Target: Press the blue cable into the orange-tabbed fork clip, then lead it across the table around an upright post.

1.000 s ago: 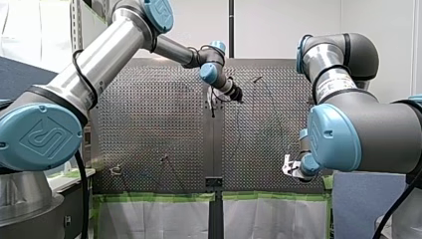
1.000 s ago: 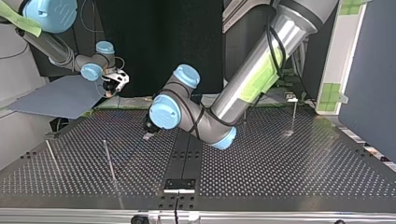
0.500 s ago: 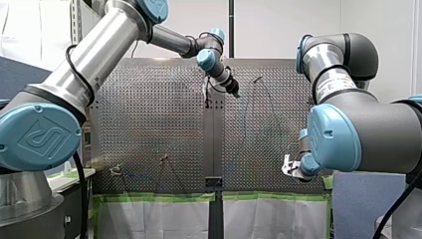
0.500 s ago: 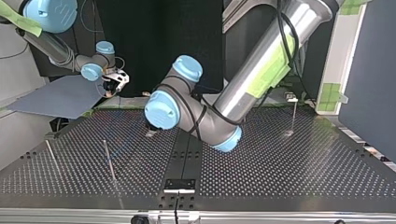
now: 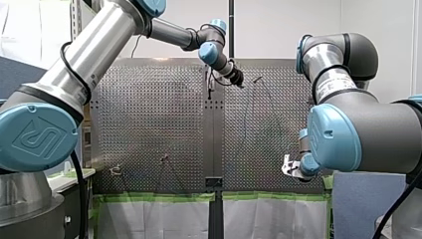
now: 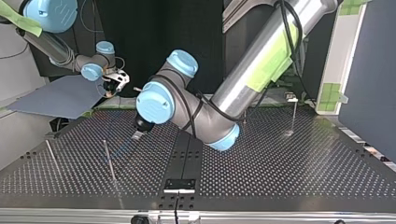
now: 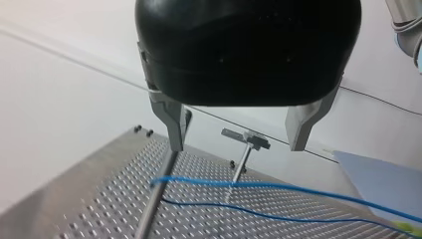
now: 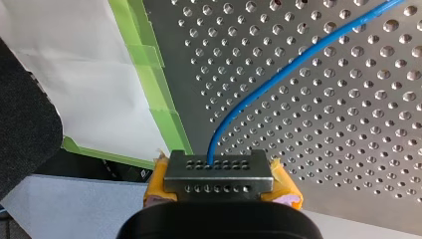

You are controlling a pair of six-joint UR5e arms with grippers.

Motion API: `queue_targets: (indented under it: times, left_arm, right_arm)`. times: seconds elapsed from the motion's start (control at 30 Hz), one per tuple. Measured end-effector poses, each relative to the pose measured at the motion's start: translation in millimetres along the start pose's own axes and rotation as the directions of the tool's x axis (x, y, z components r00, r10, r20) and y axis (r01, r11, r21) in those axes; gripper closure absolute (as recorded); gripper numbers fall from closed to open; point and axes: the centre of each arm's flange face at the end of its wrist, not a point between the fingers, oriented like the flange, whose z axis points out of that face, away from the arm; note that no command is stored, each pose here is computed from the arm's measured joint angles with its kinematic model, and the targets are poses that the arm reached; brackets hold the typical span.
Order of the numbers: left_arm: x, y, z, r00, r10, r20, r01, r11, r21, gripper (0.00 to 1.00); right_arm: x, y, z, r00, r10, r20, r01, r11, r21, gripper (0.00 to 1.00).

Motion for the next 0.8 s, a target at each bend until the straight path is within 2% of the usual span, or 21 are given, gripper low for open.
queue_targets:
  times: [0.2,0.47,0.6,0.8]
  left_arm:
    - [-7.6,-10.1,1.7,0.9967,0.067,0.047,-0.068,0.9975,0.021,0.0]
    - [-7.5,-14.7,0.8,0.9892,0.138,0.051,-0.139,0.9901,0.021,0.0]
    - [-6.4,-14.7,-0.5,0.9844,0.172,0.04,-0.172,0.985,0.01,0.0]
    - [-5.6,-11.1,-2.0,0.9856,0.167,0.028,-0.166,0.9856,-0.031,0.0]
  right_arm:
    - [0.0,0.0,0.0,1.0,0.0,0.0,0.0,1.0,0.0,1.0]
    - [0.0,-0.2,0.0,1.0,0.0,0.0,0.0,1.0,0.0,1.0]
    - [0.6,-0.7,0.3,1.0,0.0,-0.001,0.0,1.0,0.001,1.0]
    - [0.6,-1.1,0.3,1.0,-0.001,-0.001,0.001,1.0,0.002,1.0]
